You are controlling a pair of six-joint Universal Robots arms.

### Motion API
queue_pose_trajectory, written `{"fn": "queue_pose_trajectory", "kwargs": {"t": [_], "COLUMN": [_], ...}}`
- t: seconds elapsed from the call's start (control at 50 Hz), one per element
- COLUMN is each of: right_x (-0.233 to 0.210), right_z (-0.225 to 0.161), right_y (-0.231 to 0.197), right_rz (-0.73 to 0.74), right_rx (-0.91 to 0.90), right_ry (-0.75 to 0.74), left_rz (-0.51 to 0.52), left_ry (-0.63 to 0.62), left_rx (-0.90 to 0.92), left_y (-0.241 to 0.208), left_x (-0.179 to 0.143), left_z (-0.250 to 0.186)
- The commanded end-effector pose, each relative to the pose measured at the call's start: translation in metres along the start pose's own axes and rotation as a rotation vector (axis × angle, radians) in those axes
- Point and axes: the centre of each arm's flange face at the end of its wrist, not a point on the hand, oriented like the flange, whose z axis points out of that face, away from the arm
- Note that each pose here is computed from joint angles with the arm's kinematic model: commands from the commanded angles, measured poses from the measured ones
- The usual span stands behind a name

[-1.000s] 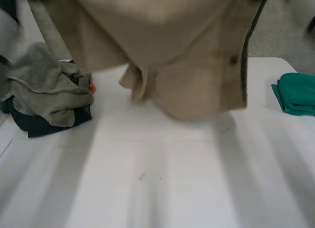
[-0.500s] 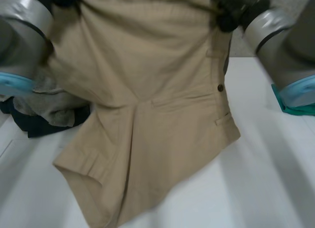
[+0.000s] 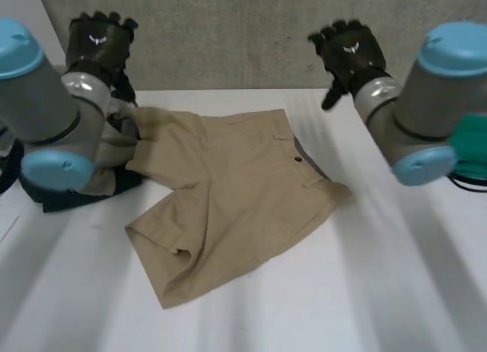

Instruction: Fold the laundry.

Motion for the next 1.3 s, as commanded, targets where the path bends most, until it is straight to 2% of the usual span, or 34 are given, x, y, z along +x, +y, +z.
{"fn": "queue_pose_trajectory", "kwargs": {"t": [0.02, 0.12, 0.2, 0.28, 0.44, 0.6, 0.9, 1.2, 1.3], "right_x": [-0.009, -0.025, -0.032, -0.039, -0.051, -0.055, -0.057, -0.051, -0.039], "right_z": [-0.059, -0.090, -0.094, -0.090, -0.074, -0.065, -0.060, -0.069, -0.100], "right_y": [0.023, 0.050, 0.072, 0.088, 0.116, 0.137, 0.125, 0.119, 0.101], "right_rz": [-0.134, -0.251, -0.290, -0.293, -0.313, -0.323, -0.251, -0.240, -0.243], "right_rx": [-0.281, -0.379, -0.365, -0.323, -0.277, -0.290, -0.250, -0.319, -0.461], "right_ry": [-0.227, -0.356, -0.397, -0.412, -0.393, -0.384, -0.351, -0.310, -0.348], "left_rz": [0.010, 0.018, 0.027, 0.044, 0.095, 0.120, 0.207, 0.136, 0.099], "left_ry": [0.216, 0.428, 0.534, 0.558, 0.475, 0.417, 0.427, 0.461, 0.493], "left_rx": [-0.210, -0.353, -0.424, -0.487, -0.593, -0.594, -0.563, -0.519, -0.547], "left_y": [0.004, 0.020, 0.036, 0.052, 0.081, 0.091, 0.105, 0.100, 0.090], "left_x": [0.029, 0.058, 0.075, 0.084, 0.085, 0.081, 0.086, 0.089, 0.083], "left_z": [-0.102, -0.180, -0.218, -0.234, -0.226, -0.214, -0.211, -0.210, -0.224]}}
